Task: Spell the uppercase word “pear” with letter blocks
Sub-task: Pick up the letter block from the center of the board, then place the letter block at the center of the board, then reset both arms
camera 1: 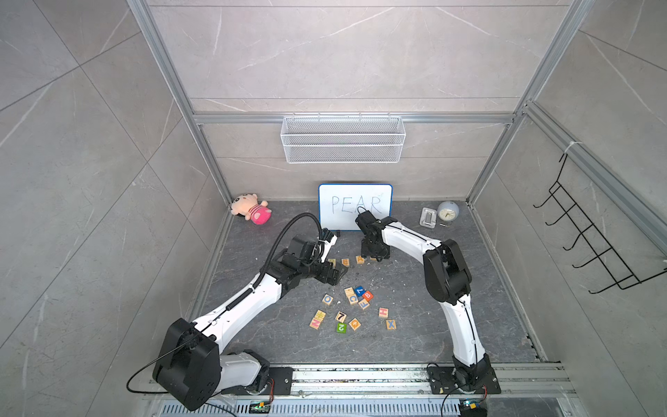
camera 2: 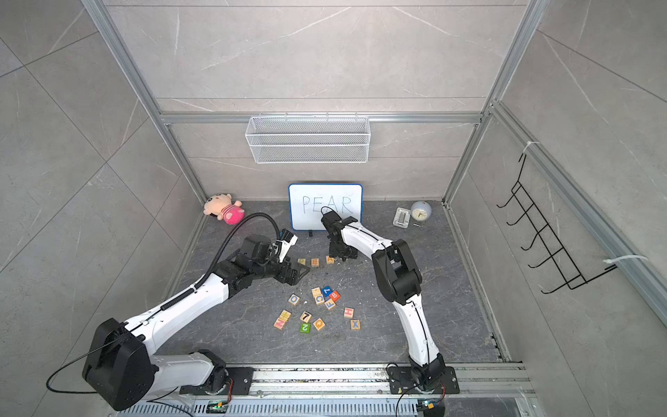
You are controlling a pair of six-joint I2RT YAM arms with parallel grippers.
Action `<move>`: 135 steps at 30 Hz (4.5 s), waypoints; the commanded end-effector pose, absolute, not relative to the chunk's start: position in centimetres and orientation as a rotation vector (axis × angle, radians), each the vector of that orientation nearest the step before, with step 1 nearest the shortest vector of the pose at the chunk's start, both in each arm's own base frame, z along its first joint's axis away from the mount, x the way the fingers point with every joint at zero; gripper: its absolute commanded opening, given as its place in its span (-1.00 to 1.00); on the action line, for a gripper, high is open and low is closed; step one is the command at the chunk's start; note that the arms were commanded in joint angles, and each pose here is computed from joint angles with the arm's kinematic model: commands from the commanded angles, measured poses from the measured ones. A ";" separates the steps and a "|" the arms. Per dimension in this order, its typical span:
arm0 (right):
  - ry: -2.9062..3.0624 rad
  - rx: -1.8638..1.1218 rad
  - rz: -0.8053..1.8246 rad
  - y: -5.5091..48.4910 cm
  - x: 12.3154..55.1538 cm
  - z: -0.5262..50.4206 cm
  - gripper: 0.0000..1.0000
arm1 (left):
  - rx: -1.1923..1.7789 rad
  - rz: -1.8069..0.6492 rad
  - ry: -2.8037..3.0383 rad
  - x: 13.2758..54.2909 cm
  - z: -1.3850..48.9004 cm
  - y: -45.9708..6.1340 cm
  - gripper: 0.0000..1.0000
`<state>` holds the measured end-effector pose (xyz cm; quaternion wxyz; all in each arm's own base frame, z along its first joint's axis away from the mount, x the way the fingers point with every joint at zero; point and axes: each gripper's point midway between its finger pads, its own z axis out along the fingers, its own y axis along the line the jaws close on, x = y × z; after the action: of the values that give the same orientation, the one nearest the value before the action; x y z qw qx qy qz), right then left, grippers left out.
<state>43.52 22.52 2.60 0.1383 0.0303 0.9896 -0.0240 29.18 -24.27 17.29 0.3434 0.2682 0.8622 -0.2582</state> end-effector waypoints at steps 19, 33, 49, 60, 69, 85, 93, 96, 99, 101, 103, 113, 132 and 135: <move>2.854 -0.420 -0.063 21.2 43.9 2.8 -0.43 | 0.695 -0.644 2.184 28.3 18.9 -23.3 0.94; 2.461 -1.593 0.112 21.9 42.7 4.6 -0.28 | 0.709 -0.639 2.144 28.4 19.5 -23.4 0.94; 2.141 -1.965 0.051 22.2 42.9 2.6 -0.28 | 0.690 -0.610 2.156 28.2 19.0 -22.7 0.93; 2.097 -2.081 0.094 22.1 41.0 1.6 -0.32 | 0.692 -0.632 2.158 28.4 18.8 -23.2 0.93; 2.088 -2.076 0.085 21.9 40.9 1.6 -0.15 | 0.690 -0.628 2.154 28.4 18.9 -23.2 0.93; 1.860 -1.691 0.259 26.1 41.3 15.8 0.58 | 0.703 -0.635 2.123 29.2 20.8 -23.8 0.98; 2.145 -1.134 0.353 23.0 41.1 19.1 0.54 | 0.704 -0.624 2.157 30.9 21.0 -24.8 1.00; 2.253 -0.964 0.443 22.2 38.5 17.6 0.53 | 0.680 -0.602 2.166 31.2 20.7 -24.5 1.00; 2.353 -0.685 0.388 19.5 37.3 16.4 0.54 | 0.653 -0.543 2.211 31.5 19.8 -23.7 1.00; 2.405 -0.568 0.397 18.6 36.1 16.2 0.53 | 0.608 -0.485 2.238 31.8 19.2 -22.7 1.00; 2.413 -0.419 0.439 17.8 34.7 16.1 0.82 | 0.530 -0.417 2.237 31.9 19.0 -21.2 1.00; 2.330 -0.014 -0.037 7.2 30.5 15.1 0.99 | 0.115 0.162 2.079 30.7 17.4 -8.0 0.99; 1.842 -0.107 -0.296 4.0 35.8 12.6 0.99 | 0.042 0.200 1.773 35.7 12.1 -0.5 0.99; 1.868 -0.152 -0.217 5.0 36.8 12.1 0.99 | 0.040 0.202 1.786 36.3 11.1 -0.3 0.99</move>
<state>35.04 3.41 9.35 0.5331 -0.0463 0.8343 -0.1329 34.58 0.54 7.49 0.5498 0.0074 0.8281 0.1091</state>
